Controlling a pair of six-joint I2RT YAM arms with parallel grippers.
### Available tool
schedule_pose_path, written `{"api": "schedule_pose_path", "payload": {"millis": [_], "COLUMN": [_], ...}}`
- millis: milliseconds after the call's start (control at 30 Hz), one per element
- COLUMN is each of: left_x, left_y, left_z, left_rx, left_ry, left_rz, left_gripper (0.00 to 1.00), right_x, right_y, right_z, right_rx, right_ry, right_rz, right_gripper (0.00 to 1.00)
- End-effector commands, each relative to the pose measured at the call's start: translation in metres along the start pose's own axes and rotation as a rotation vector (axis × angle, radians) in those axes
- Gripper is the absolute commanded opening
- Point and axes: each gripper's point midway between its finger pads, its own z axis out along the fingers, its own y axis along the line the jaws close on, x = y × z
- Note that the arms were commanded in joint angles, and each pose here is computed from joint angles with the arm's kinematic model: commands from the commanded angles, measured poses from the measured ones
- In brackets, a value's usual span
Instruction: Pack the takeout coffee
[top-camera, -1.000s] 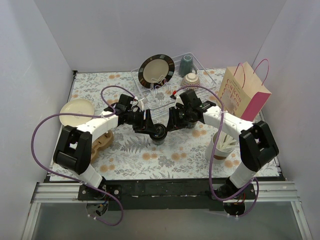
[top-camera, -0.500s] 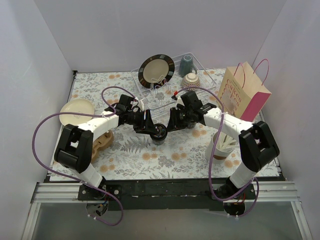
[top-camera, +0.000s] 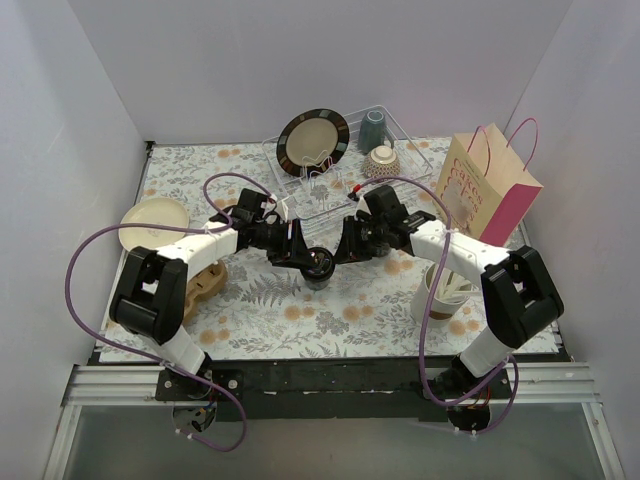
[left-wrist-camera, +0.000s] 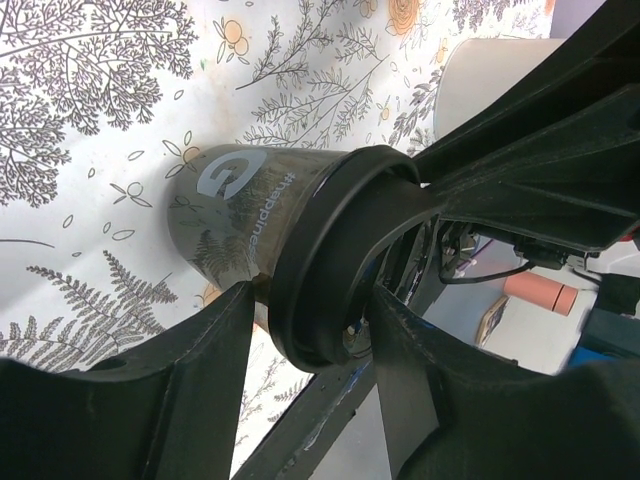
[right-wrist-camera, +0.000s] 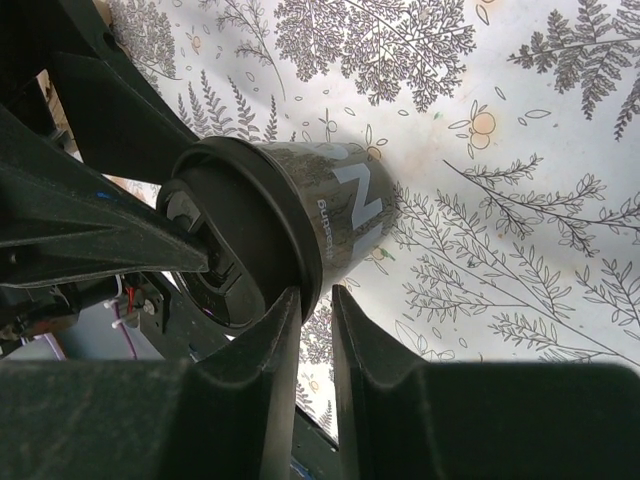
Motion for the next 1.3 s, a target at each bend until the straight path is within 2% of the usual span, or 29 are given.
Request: {"api": "schedule_pose_path", "payload": {"millis": [0, 133, 333, 733, 1267], "left_x": [0.027, 0.019, 0.017, 0.023, 0.029], "left_y": [0.061, 0.061, 0.059, 0.052, 0.062], "left_z": [0.013, 0.013, 0.016, 0.021, 0.024], "left_rx": [-0.234, -0.231, -0.199, -0.119, -0.146], "left_ry": [0.088, 0.093, 0.132, 0.169, 0.199], "left_rz": [-0.023, 0.048, 0.111, 0.13, 0.117], "left_gripper": [0.45, 0.46, 0.46, 0.46, 0.46], "right_x": [-0.003, -0.039, -0.053, -0.043, -0.023], "right_y": [-0.007, 0.015, 0.01, 0.022, 0.005], "right_z": [-0.009, -0.027, -0.035, -0.026, -0.008], "right_rx": [0.11, 0.107, 0.098, -0.117, -0.125], "right_ry": [0.02, -0.056, -0.074, 0.076, 0.147], "right_rz": [-0.003, -0.029, -0.054, -0.176, -0.162], "right_gripper": [0.28, 0.29, 0.29, 0.31, 0.29]}}
